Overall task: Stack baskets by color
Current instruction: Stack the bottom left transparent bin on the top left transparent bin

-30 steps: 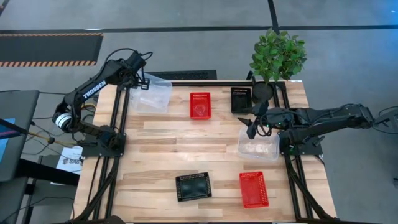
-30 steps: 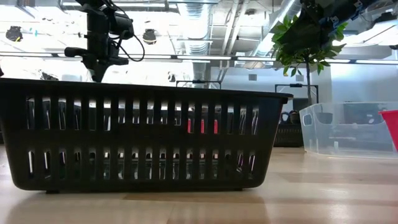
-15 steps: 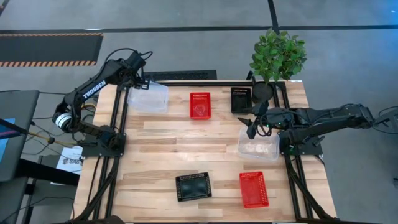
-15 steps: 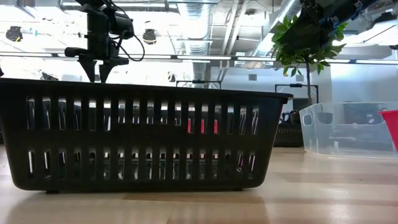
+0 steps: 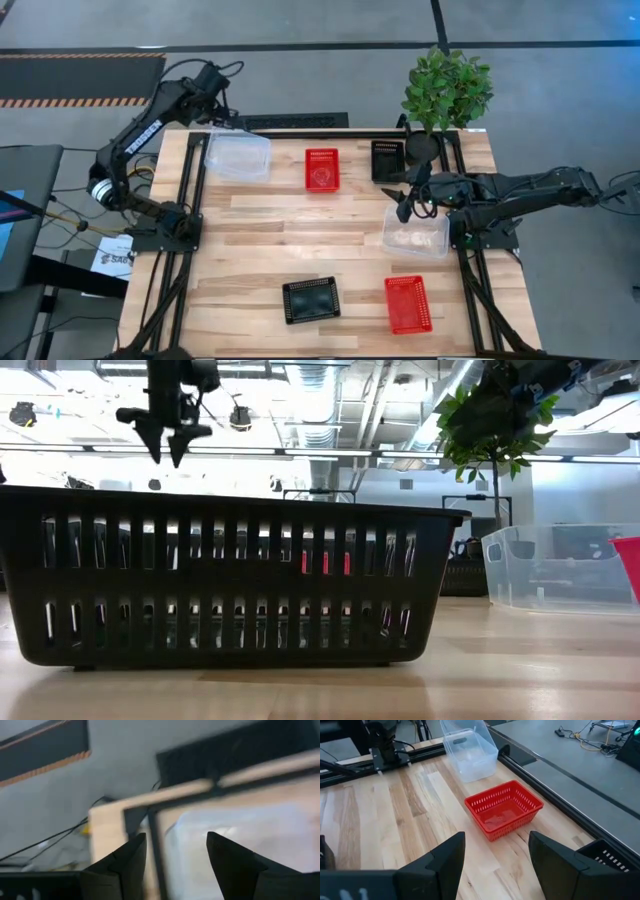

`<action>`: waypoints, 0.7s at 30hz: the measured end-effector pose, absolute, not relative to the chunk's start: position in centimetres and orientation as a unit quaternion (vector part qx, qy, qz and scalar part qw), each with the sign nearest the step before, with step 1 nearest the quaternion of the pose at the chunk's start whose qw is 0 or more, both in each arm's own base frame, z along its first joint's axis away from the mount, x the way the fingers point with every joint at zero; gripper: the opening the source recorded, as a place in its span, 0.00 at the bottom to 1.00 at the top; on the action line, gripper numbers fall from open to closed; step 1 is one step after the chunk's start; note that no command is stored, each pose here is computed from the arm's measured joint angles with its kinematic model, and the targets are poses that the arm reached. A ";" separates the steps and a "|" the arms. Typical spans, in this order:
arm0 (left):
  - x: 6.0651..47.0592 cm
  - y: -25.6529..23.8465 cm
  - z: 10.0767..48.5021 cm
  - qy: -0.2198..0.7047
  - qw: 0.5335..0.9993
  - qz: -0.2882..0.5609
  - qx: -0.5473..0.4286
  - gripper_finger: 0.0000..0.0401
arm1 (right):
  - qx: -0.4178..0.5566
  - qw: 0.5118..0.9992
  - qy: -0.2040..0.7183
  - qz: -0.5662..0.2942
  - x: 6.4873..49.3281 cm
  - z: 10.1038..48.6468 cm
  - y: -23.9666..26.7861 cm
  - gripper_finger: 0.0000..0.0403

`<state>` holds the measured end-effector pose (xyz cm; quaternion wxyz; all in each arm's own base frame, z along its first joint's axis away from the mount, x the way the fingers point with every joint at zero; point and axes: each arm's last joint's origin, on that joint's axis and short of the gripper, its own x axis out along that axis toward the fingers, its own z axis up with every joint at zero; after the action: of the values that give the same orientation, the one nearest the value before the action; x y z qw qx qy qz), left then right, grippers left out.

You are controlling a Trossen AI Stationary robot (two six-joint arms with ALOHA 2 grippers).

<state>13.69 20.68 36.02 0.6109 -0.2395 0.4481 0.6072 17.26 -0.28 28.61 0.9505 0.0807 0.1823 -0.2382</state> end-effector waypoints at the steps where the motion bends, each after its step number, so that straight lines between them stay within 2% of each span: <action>1: 13.9 21.0 35.4 0.471 0.598 0.604 -0.235 0.49 | 0.082 0.951 0.180 -0.238 17.3 28.7 -0.3 0.59; 6: 16.2 22.8 32.2 0.548 0.564 0.579 -0.215 0.49 | 0.084 0.953 0.171 -0.237 17.4 28.8 -0.3 0.59; 9: 17.1 23.5 30.6 0.590 0.522 0.590 -0.177 0.49 | 0.085 0.953 0.170 -0.237 17.4 28.8 -0.3 0.59; 13: 17.5 24.3 28.5 0.633 0.474 0.588 -0.171 0.49 | 0.084 0.953 0.172 -0.237 17.4 28.8 -0.3 0.59; 21: 17.8 25.4 27.1 0.637 0.472 0.581 -0.184 0.49 | 0.079 0.952 0.178 -0.237 17.3 28.7 -0.3 0.59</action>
<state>17.83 25.43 27.08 0.4724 -0.1841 0.6370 0.5808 17.31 -0.29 28.71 0.9519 0.0786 0.1779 -0.2368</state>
